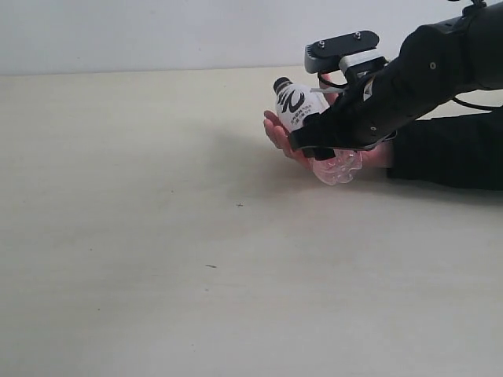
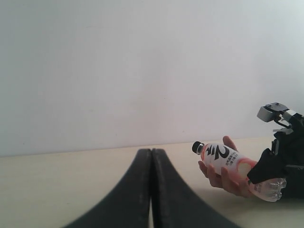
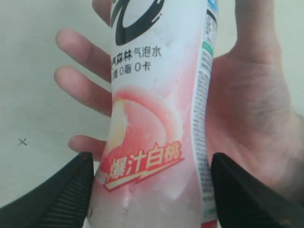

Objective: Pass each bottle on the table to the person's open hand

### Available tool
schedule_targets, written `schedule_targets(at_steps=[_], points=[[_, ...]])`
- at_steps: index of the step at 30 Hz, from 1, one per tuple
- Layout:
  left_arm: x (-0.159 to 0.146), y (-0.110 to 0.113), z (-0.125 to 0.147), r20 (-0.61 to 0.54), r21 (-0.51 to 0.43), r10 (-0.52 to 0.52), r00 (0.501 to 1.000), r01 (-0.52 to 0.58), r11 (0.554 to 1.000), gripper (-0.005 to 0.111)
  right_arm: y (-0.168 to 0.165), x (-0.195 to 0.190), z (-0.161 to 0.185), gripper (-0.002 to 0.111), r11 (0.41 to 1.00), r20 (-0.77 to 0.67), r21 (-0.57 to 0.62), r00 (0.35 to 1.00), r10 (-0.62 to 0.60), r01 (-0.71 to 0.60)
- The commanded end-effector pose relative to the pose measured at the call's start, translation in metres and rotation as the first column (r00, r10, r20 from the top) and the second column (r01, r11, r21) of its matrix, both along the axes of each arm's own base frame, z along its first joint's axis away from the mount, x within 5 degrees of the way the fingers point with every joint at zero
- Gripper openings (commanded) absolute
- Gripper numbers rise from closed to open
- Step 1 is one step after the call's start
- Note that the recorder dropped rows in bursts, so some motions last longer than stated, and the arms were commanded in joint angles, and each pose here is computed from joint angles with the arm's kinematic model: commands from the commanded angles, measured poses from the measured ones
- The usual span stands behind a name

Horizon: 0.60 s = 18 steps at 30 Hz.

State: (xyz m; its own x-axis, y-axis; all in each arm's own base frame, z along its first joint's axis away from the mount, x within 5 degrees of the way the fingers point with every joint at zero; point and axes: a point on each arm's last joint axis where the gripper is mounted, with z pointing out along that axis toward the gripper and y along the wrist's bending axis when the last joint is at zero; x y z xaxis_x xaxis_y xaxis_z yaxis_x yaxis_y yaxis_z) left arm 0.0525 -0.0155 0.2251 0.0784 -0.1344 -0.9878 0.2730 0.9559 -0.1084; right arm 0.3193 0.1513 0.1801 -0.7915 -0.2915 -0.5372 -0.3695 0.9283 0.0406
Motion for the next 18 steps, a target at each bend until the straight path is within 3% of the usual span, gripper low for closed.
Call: schedule_targets(at_steps=[1, 3, 7, 13, 18], points=[[-0.001, 0.000, -0.001, 0.002, -0.004, -0.001, 1.000, 0.001, 1.000, 0.000, -0.001, 0.000, -0.002, 0.066, 1.000, 0.000, -0.008, 1.000, 0.001, -0.001], [-0.001, 0.000, -0.001, 0.002, -0.004, -0.001, 1.000, 0.001, 1.000, 0.000, -0.001, 0.000, -0.002, 0.077, 1.000, -0.002, -0.005, 1.000, -0.001, 0.001], [-0.001, 0.000, -0.001, 0.002, -0.004, -0.001, 1.000, 0.001, 1.000, 0.000, -0.001, 0.001, -0.002, 0.086, 1.000, 0.002, -0.003, 1.000, -0.001, 0.001], [-0.001, 0.000, -0.001, 0.002, -0.004, -0.001, 1.000, 0.001, 1.000, 0.000, -0.001, 0.000, 0.004, 0.088, 1.000, 0.022, 0.002, 1.000, 0.001, -0.002], [-0.001, 0.000, -0.001, 0.002, -0.004, -0.001, 1.000, 0.001, 1.000, 0.000, -0.004, -0.005, 0.032, 0.088, 1.000, 0.101, 0.028, 0.995, 0.007, -0.010]])
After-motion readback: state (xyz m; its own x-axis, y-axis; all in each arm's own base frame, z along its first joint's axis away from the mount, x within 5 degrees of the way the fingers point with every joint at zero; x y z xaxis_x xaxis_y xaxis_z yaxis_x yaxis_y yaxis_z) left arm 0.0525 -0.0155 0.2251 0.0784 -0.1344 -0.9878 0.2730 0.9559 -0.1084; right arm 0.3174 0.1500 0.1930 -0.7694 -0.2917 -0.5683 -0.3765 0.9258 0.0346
